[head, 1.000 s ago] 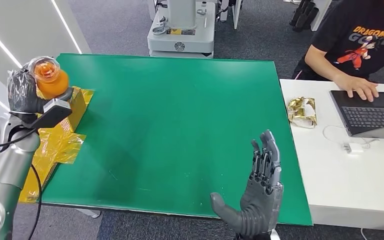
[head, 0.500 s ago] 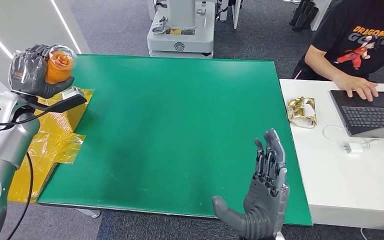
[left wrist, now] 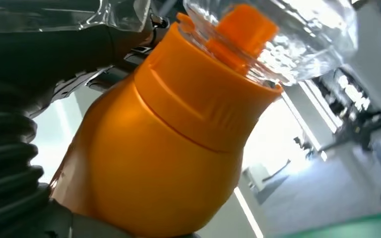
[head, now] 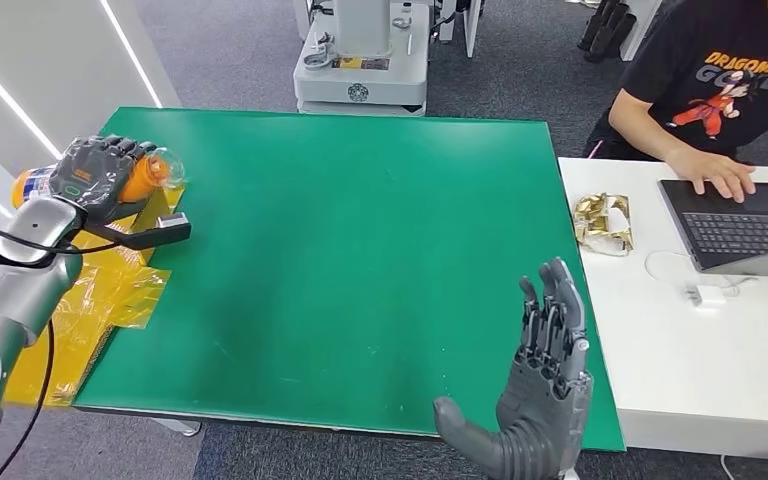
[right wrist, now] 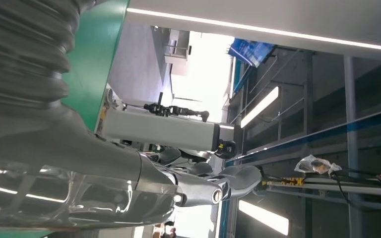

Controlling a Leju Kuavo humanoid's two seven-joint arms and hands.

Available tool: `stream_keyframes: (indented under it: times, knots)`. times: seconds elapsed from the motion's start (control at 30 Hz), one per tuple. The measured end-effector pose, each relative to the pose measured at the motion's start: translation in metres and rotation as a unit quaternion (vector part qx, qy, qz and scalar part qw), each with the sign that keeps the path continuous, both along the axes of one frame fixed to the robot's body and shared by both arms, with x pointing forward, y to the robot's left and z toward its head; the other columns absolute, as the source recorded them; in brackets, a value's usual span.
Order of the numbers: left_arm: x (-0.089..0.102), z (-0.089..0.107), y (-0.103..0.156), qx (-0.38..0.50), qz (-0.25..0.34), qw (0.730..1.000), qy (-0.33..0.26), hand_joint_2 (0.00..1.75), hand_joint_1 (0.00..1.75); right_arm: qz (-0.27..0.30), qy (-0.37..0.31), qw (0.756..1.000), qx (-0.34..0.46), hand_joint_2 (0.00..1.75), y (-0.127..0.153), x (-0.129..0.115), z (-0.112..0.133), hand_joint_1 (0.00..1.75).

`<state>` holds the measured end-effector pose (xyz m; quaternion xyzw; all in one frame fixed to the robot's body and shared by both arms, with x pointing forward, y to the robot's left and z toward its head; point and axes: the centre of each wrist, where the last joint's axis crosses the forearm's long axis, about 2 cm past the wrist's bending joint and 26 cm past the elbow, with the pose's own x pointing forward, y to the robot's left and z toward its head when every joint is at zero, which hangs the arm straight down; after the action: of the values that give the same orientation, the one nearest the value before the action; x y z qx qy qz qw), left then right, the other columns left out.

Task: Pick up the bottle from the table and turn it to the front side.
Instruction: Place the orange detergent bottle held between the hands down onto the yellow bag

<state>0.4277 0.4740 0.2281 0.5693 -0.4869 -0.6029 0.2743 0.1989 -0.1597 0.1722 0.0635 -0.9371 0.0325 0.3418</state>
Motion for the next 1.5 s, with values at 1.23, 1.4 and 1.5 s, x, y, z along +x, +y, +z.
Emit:
stream_keyframes:
  times: [1.23, 1.4, 1.5]
  knots:
    - [-0.078, -0.084, 0.039, 0.091, -0.029, 0.984, 0.152, 1.75, 1.75, -0.006, 0.018, 1.0, 0.015, 1.75, -0.007, -0.003, -0.003, 0.0]
    - [-0.082, -0.095, 0.02, 0.1, -0.06, 0.982, 0.15, 1.75, 1.75, 0.015, 0.022, 1.0, 0.016, 1.75, -0.005, -0.001, -0.002, 0.0]
    - [-0.086, -0.101, 0.01, 0.1, -0.074, 0.98, 0.152, 1.75, 1.75, 0.018, 0.022, 0.999, 0.017, 1.75, -0.004, 0.001, -0.001, 0.0]
